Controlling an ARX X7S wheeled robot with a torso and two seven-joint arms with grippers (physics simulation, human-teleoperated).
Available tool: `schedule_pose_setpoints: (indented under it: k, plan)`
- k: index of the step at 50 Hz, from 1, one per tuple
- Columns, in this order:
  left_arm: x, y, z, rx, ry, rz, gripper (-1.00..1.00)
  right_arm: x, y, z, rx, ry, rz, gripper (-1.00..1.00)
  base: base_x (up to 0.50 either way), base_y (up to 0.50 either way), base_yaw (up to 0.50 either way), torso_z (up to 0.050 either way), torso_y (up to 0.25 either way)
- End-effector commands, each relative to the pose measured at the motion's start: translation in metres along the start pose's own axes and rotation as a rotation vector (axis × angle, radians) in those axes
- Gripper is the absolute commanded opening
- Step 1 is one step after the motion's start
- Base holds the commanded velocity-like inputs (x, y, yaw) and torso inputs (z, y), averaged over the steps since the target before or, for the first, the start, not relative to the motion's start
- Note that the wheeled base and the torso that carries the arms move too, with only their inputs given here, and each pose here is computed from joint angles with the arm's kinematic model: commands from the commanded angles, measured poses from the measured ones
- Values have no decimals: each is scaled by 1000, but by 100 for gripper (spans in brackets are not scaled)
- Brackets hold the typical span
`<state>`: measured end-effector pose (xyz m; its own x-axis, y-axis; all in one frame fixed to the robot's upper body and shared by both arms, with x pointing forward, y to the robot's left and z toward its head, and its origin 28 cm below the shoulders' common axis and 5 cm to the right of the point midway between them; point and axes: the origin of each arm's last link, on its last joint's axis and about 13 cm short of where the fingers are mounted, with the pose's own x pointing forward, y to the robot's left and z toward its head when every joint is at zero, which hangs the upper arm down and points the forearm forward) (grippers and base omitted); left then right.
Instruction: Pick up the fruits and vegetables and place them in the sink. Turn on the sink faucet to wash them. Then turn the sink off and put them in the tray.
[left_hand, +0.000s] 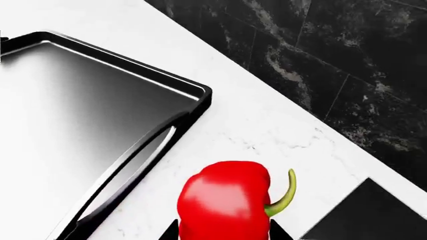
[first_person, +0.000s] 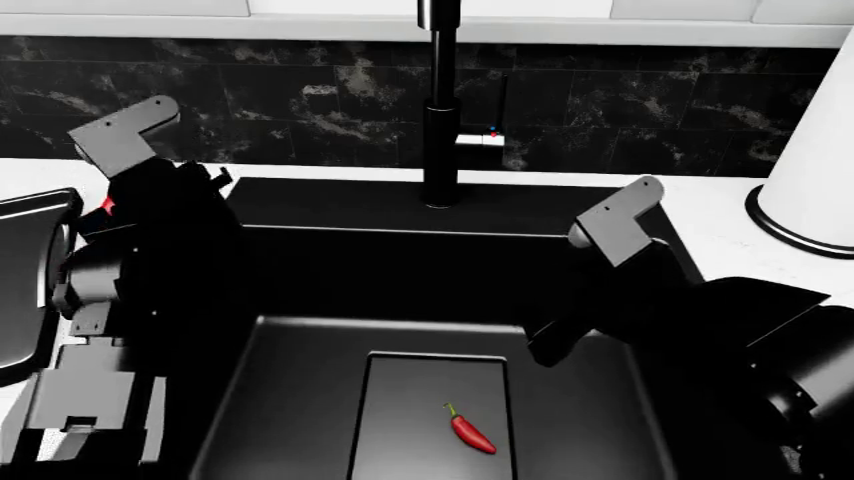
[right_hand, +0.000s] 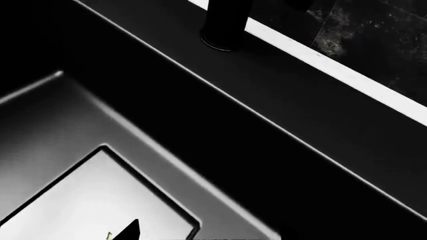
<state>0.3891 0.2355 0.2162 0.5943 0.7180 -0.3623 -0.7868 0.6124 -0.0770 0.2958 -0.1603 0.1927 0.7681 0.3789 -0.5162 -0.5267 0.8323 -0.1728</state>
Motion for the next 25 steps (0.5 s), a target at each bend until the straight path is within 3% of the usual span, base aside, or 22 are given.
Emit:
schedule_pose_setpoints:
  k: [1, 6, 10, 14, 18, 25]
  plan:
    - [-28, 10, 34, 93, -151, -237, -100, -12, -9, 1, 8, -15, -49, 100, 0, 0, 0, 0, 0]
    - [-36, 17, 42, 253, -235, -424, -100, -18, -15, 2, 19, -33, -78, 100, 0, 0, 0, 0, 0]
    - [-38, 23, 43, 393, -221, -541, -100, -23, -18, 4, 29, -50, -96, 100, 0, 0, 0, 0, 0]
    - [-48, 29, 41, 503, -232, -742, -100, -29, -21, 7, 37, -72, -110, 100, 0, 0, 0, 0, 0]
    - [-57, 33, 38, 555, -262, -888, -100, -34, -23, 10, 43, -91, -123, 100, 0, 0, 0, 0, 0]
    - [-62, 36, 32, 643, -254, -1011, -100, -42, -28, 14, 56, -129, -148, 100, 0, 0, 0, 0, 0]
